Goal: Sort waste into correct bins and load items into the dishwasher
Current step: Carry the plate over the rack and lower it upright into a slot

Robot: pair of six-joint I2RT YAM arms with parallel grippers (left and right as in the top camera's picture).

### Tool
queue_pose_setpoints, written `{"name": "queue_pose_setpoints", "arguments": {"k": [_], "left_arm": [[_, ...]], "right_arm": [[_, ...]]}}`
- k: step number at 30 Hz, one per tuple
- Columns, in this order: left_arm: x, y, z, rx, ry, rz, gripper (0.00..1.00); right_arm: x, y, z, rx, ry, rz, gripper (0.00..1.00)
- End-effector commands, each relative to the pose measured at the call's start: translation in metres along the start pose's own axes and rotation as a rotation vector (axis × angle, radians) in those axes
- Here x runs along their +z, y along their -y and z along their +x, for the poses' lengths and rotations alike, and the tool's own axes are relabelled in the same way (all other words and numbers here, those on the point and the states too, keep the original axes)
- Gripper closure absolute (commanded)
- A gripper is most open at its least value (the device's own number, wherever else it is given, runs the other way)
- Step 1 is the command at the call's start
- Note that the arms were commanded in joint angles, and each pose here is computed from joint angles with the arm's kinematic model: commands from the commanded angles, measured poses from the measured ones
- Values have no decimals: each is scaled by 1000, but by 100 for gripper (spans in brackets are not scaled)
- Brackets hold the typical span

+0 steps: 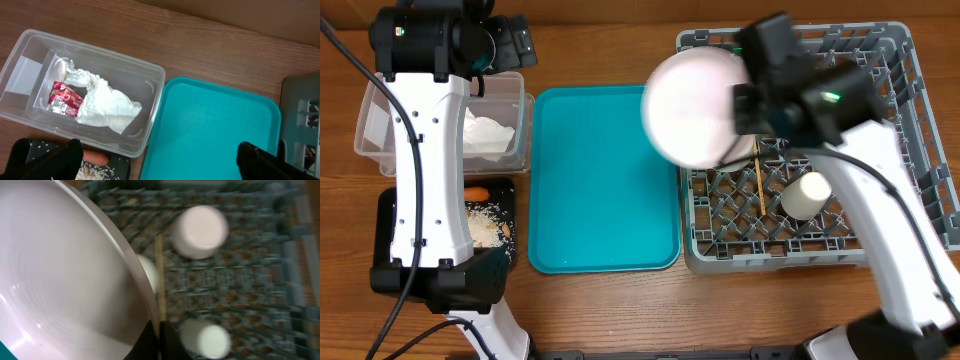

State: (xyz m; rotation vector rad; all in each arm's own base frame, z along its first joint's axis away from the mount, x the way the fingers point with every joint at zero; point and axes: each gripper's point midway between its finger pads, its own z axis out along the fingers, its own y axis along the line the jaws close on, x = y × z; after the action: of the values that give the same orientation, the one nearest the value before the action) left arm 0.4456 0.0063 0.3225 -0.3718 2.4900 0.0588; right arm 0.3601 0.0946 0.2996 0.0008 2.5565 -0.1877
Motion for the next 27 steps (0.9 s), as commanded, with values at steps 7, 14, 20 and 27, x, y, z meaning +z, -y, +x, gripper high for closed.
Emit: {"name": "queue_pose_setpoints", "arguments": {"k": [7,14,20,27], "left_arm": [[-10,-2,-5,-22,28,-1,0],[-10,-2,-5,-22,28,-1,0],[-10,-2,-5,-22,28,-1,0],[-10,-2,-5,-22,28,-1,0]], "right_arm": [[-52,128,-20,55,186,613,96],[-34,150,-12,-12,168,845,96],[4,141,-4,-75,152,870,96],[42,127,11,-95,121,801,96]]}}
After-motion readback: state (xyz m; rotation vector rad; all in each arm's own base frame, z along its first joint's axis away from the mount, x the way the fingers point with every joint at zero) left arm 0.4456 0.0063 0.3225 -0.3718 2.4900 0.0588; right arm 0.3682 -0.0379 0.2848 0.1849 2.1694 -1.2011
